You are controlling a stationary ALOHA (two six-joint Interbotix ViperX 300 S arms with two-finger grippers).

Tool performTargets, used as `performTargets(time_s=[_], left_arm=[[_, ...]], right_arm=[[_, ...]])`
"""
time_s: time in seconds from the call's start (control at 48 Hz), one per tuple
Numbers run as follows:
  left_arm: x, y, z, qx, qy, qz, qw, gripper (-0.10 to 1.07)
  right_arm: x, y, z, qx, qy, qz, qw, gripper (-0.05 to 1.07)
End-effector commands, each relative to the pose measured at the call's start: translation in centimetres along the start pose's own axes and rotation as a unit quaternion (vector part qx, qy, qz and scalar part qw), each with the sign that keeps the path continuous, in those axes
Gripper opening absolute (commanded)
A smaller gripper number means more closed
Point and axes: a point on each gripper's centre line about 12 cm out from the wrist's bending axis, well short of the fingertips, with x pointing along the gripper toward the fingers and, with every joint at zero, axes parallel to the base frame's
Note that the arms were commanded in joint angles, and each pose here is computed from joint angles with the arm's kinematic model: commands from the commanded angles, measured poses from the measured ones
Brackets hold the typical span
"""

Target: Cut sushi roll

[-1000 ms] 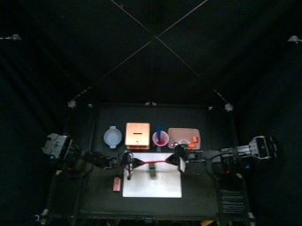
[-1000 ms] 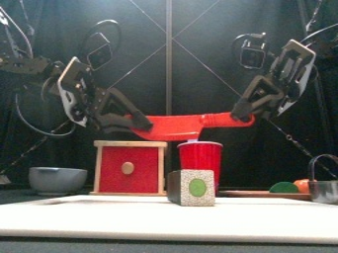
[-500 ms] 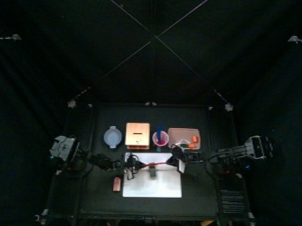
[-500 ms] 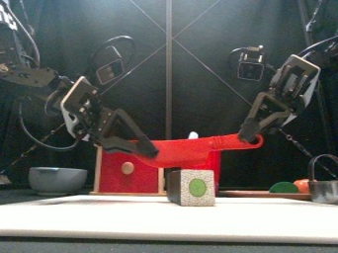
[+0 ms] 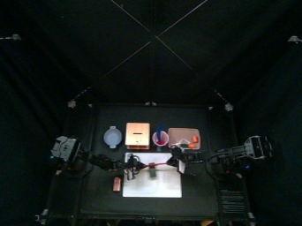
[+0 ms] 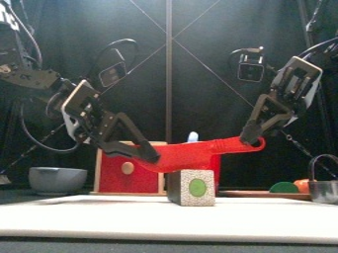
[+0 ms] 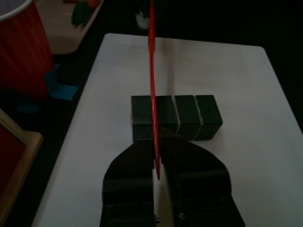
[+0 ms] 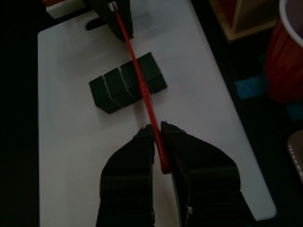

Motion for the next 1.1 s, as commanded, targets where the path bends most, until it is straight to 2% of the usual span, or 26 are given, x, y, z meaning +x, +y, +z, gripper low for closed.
performTargets(time_s=[0.0,0.292,0.583,0.667,0.792,0.958,1.083], left_arm=[[0.0,-0.3,-0.1,0.003,0.004,-0.005,1.0,0.4],[0.1,-0.4,-0.4,0.002,0.014,-0.006,0.9999,0.4],[1.5,-1.0,-2.1,0.0,0.085,-0.017,0.9963,0.4],[1.7,-1.1,-2.1,-0.001,0.091,-0.019,0.9957,0.4],[1.4,-1.2,-1.0,-0.002,0.071,-0.02,0.9973,0.4],[0.0,-1.3,2.6,0.005,0.013,-0.03,0.9994,0.4],[-0.8,-1.6,3.8,0.021,-0.003,-0.039,0.999,0.4]], right_arm=[[-0.1,-0.3,0.7,0.009,-0.012,-0.004,0.9999,0.45],[0.6,-0.5,0.1,0.012,0.004,-0.009,0.9999,0.45],[2.2,-0.8,-2.0,0.019,0.048,-0.02,0.9985,0.45],[2.4,-0.8,-2.0,0.019,0.051,-0.021,0.9983,0.45],[2.1,-0.5,-1.3,0.012,0.039,-0.016,0.999,0.45],[0.3,0.0,0.3,-0.002,0.02,-0.006,0.9998,0.45],[-1.1,0.5,1.0,-0.006,0.009,0.001,0.9999,0.45]])
